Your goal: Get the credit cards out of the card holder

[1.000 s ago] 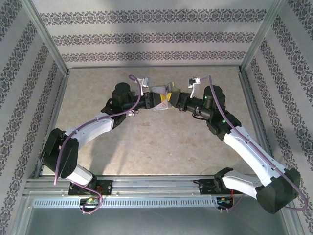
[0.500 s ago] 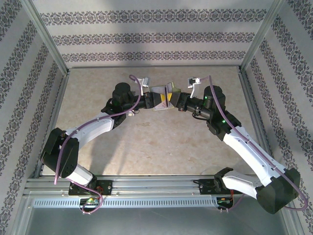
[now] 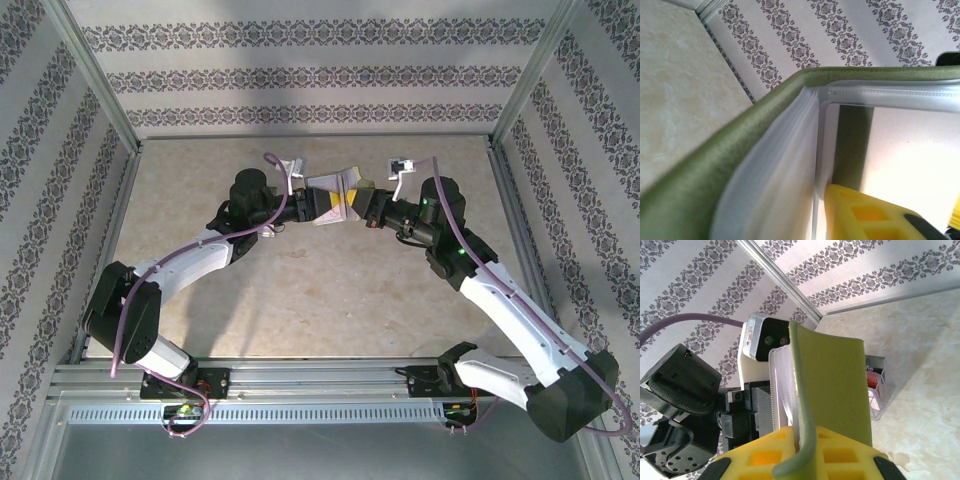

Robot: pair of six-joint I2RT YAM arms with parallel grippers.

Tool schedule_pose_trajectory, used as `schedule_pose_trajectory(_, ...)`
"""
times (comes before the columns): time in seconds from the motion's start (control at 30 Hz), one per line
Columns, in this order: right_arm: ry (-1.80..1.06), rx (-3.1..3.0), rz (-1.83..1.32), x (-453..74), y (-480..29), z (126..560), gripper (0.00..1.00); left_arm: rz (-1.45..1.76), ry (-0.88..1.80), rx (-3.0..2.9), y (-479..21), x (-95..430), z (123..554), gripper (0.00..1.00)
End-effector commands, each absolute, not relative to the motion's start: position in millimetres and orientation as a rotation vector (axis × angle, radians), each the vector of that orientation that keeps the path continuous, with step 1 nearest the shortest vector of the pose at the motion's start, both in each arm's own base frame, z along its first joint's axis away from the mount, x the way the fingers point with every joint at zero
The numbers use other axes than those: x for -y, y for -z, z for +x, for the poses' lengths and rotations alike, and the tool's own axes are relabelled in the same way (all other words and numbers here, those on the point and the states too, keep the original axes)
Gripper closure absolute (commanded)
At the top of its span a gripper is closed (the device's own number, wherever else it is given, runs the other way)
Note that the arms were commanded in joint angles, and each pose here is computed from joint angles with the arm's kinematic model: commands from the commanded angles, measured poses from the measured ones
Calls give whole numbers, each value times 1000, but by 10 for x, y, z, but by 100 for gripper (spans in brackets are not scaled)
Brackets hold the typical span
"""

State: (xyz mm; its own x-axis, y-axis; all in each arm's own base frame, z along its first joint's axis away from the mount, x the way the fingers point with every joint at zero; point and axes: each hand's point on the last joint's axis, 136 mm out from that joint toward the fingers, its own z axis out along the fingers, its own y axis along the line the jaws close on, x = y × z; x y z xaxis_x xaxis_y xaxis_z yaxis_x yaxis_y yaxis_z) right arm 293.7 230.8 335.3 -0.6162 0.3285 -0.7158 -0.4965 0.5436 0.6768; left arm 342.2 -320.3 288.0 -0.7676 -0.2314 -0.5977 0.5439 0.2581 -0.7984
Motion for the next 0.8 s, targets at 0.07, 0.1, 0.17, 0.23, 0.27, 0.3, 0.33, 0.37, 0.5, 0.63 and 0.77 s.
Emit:
schedule_pose_trajectory(0.07, -1107, -1877, -102, -2196, -3354, 2998, 100, 326, 1602, -1850, -3055, 3186, 3306, 56)
schedule_pose_trajectory(0.1, -1107, -1880, -97, -2194, -3346, 3008, 100, 326, 1612, -1841, -3073, 3192, 3301, 55)
schedule_pose_trajectory(0.17, -1106, -1885, -91, -2197, -3331, 3025, 100, 329, 1641, -1813, -3131, 3203, 3292, 50)
schedule_pose_trajectory(0.23, -1106, -1887, -91, -2205, -3323, 3036, 100, 331, 1668, -1790, -3181, 3213, 3290, 44)
schedule_pose_trajectory(0.27, -1106, -1886, -88, -2203, -3324, 3043, 100, 334, 1681, -1781, -3202, 3222, 3284, 41)
schedule_pose_trajectory(0.3, -1105, -1884, -87, -2203, -3328, 3045, 100, 335, 1688, -1770, -3226, 3222, 3286, 38)
schedule_pose_trajectory(0.33, -1104, -1881, -84, -2195, -3338, 3046, 100, 334, 1697, -1766, -3233, 3224, 3285, 36)
schedule_pose_trajectory(0.37, -1101, -1878, -81, -2186, -3344, 3049, 100, 337, 1702, -1759, -3249, 3224, 3282, 34)
schedule_pose_trajectory(0.5, -1097, -1871, -77, -2166, -3362, 3036, 100, 341, 1704, -1749, -3285, 3219, 3268, 24)
schedule_pose_trajectory(0.63, -1101, -1872, -75, -2166, -3359, 3032, 100, 341, 1697, -1748, -3299, 3212, 3270, 18)
schedule_pose_trajectory(0.77, -1115, -1875, -84, -2192, -3355, 3029, 100, 342, 1700, -1745, -3305, 3230, 3288, 16)
